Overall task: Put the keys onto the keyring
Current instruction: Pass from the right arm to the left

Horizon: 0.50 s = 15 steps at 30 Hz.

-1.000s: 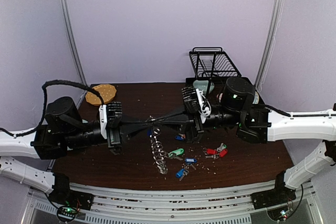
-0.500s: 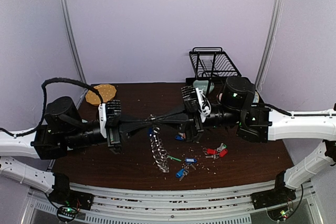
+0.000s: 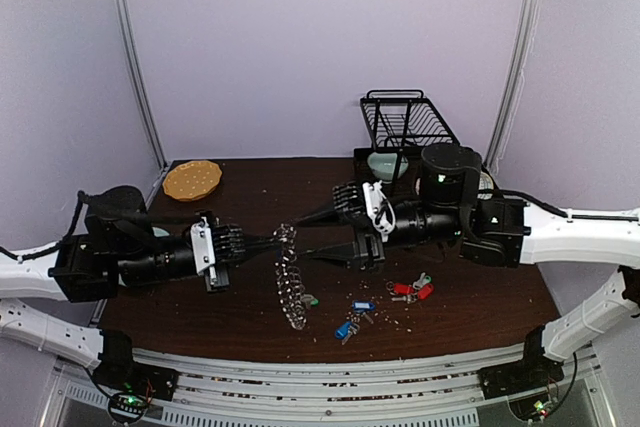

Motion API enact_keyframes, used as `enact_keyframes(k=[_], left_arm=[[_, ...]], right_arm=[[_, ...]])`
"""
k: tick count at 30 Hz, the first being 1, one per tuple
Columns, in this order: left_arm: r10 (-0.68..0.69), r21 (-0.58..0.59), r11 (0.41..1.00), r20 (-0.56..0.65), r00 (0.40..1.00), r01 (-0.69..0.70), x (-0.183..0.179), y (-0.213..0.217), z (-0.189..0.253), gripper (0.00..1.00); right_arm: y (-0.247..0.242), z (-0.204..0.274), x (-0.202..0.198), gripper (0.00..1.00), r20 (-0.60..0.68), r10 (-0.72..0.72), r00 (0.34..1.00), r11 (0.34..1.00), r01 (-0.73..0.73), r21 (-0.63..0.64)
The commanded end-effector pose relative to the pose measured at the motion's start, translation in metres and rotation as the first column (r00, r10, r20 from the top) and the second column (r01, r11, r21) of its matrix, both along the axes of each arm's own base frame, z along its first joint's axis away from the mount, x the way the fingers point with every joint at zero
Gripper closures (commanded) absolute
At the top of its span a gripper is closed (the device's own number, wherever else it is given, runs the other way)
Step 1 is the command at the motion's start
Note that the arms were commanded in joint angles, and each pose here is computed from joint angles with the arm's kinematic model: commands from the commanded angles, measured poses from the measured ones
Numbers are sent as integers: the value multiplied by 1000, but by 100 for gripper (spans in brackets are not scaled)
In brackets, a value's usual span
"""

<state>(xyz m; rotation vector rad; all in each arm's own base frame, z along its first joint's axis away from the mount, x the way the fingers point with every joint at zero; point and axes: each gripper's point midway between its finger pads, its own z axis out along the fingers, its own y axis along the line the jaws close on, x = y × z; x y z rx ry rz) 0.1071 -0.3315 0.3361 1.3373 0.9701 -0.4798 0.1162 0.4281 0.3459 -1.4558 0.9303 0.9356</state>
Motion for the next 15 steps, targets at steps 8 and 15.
enact_keyframes(k=[8, 15], left_arm=[[44, 203, 967, 460, 887, -153, 5, 17, 25, 100], [-8, 173, 980, 533, 846, -99, -7, 19, 45, 100]], right_arm=[[-20, 19, 13, 55, 186, -113, 976, 990, 125, -59], [-14, 31, -3, 55, 161, -15, 987, 1000, 17, -9]])
